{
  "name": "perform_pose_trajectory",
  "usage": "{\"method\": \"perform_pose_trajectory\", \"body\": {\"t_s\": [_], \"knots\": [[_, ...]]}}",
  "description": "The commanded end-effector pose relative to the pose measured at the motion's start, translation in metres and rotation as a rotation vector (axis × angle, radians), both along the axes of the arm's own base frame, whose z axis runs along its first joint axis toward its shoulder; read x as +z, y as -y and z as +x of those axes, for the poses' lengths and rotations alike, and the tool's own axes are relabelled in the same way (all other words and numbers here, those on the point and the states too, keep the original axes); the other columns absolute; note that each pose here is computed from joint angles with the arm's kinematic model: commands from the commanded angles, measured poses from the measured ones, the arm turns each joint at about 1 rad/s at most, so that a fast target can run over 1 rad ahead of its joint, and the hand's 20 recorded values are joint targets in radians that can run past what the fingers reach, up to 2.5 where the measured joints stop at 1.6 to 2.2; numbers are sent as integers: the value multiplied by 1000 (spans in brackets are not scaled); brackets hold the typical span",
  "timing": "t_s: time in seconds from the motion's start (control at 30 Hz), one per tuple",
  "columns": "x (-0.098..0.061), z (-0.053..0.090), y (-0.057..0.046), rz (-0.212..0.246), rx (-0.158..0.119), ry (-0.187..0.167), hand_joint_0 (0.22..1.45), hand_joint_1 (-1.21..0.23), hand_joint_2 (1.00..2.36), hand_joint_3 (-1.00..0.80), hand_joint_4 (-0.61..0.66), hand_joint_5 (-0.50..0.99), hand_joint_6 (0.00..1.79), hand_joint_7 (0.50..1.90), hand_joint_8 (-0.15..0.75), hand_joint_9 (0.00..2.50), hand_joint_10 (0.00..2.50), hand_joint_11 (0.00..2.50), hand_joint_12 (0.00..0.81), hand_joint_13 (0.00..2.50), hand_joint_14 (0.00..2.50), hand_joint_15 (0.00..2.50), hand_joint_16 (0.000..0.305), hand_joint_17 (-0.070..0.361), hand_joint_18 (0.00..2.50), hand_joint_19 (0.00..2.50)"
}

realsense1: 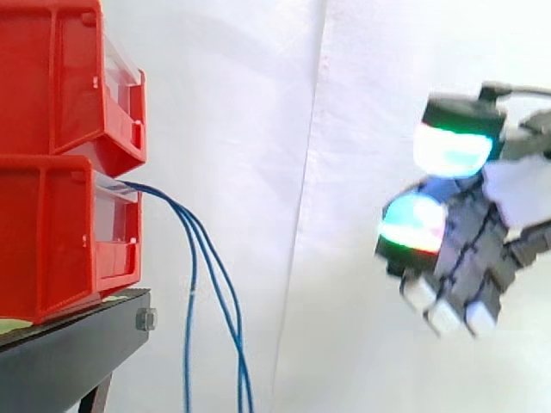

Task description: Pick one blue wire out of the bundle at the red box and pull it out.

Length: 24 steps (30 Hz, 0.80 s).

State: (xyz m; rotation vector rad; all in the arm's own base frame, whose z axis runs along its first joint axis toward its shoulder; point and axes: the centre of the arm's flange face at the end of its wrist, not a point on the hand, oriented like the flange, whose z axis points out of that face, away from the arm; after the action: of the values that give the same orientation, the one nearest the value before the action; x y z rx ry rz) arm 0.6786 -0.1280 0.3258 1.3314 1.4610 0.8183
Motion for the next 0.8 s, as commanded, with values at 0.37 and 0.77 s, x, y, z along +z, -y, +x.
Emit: {"method": "perform_pose_trajectory", "body": {"t_s": [0.37,0.77], "knots": [[-79,85,-27,-176,-48,413,485,-616,1000,-489,253,-109,519,1169,325,833,6,308,466,786,9,293,67,151,754,381],[-120,131,-72,-246,-95,538,485,-613,1001,-484,260,-106,506,1191,333,848,6,325,466,793,9,295,67,151,753,392]]}}
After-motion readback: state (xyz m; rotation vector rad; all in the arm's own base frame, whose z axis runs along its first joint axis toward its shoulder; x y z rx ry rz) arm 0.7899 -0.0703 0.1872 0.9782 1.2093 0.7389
